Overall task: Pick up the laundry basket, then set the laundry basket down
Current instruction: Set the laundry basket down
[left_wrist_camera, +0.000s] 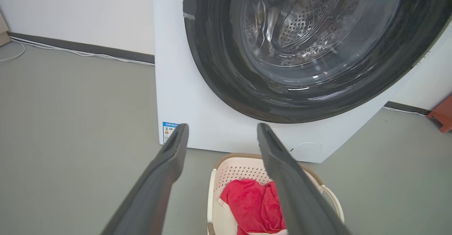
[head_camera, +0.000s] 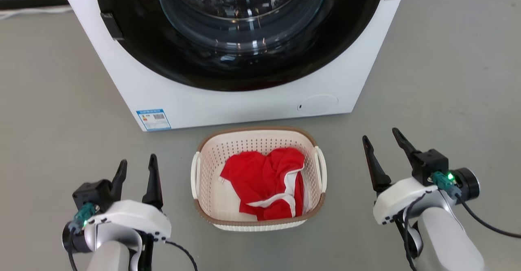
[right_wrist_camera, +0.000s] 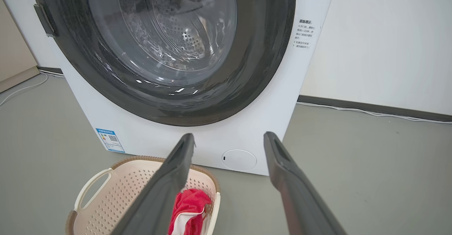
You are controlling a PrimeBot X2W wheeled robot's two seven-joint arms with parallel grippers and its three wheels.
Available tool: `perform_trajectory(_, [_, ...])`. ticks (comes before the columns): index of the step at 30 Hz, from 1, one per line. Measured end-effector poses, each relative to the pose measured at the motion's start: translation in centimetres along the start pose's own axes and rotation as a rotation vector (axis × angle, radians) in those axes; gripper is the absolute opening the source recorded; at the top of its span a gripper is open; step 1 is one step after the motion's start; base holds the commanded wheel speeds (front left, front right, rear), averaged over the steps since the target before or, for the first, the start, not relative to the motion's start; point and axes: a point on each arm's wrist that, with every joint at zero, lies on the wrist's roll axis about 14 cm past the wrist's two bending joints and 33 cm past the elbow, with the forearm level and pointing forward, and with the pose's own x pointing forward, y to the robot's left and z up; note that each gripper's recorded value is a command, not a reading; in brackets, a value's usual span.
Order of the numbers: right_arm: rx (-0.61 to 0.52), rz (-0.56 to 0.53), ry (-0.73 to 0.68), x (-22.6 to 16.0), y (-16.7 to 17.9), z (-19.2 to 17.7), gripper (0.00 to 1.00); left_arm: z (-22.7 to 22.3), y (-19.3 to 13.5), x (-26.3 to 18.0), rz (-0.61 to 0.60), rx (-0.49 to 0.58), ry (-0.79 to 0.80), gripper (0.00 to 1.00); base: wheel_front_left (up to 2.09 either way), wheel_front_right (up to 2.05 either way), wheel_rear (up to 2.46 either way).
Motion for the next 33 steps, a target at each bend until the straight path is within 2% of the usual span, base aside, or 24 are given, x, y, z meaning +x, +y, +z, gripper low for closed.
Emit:
perform_trajectory(15, [0.007, -0.02, -0.057, -2.9, -0.2, 1.5, 1.0, 0.6, 0.5, -4.0, 0.023, -0.016, -0.029, 1.0, 0.0, 0.0, 0.0])
perform_trajectory(22, [0.01, -0.026, -0.09, -3.4, -0.4, 2.5, 1.0, 1.4, 0.0, -4.3, 0.009, -0.017, -0.052, 1.0, 0.0, 0.0, 0.0])
perform_trajectory(33, [0.029, -0.046, -0.081, -4.9, -0.8, 1.8, 1.0, 1.6, -0.8, -4.6, -0.012, -0.014, -0.059, 1.0, 0.0, 0.0, 0.0])
